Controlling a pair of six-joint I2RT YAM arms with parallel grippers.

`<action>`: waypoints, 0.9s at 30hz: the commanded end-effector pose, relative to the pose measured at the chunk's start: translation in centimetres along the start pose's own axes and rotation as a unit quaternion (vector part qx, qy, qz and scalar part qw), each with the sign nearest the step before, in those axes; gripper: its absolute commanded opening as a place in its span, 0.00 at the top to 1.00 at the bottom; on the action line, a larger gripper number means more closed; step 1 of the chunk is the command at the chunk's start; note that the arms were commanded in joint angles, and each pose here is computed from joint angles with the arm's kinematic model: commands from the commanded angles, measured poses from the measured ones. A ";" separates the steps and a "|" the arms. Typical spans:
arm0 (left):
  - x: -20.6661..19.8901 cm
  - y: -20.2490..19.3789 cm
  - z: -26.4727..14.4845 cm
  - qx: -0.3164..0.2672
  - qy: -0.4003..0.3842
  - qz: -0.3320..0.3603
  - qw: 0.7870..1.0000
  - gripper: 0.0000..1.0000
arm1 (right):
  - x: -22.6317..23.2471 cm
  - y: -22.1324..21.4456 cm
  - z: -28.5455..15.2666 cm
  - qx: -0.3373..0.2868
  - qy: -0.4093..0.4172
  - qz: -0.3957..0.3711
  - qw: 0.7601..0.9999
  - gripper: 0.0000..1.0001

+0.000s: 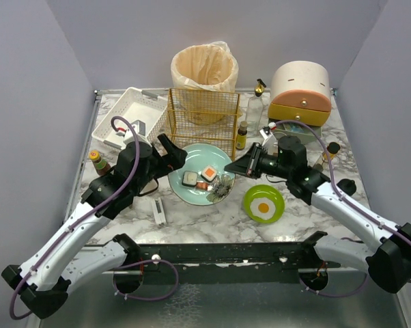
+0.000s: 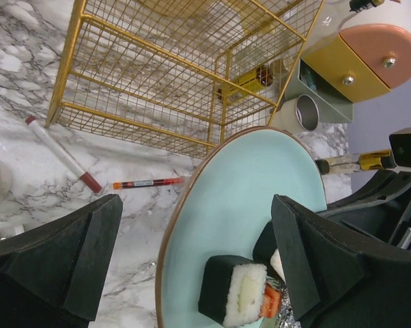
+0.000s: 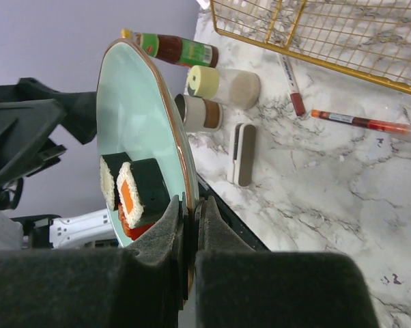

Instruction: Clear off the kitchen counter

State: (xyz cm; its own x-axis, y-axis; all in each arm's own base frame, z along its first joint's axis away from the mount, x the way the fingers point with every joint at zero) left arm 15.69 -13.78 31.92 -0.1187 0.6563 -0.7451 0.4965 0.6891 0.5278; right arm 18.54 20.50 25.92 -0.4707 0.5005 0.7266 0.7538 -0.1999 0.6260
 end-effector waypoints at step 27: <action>3.0 0.7 2.2 0.131 -0.127 -0.066 0.981 0.47 | 3.8 4.8 -0.2 -0.061 0.119 -0.016 0.991 1.00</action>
State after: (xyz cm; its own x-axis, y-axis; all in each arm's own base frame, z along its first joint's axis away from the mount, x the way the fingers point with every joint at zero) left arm 17.94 -11.82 28.90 -0.0425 0.4709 -0.8811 0.6778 0.6615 0.3208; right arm 19.83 20.75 26.53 -0.4717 0.4481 0.7594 0.7628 -0.2245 0.6064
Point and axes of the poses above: each gripper's point midway between its finger pads, its own z axis out along the fingers, its own x axis along the line the jaws close on, y = z × x, the point moved 9 cm from there along -z, back along the fingers, and after that the axes turned 15 degrees about -z, right-handed, at the moved point
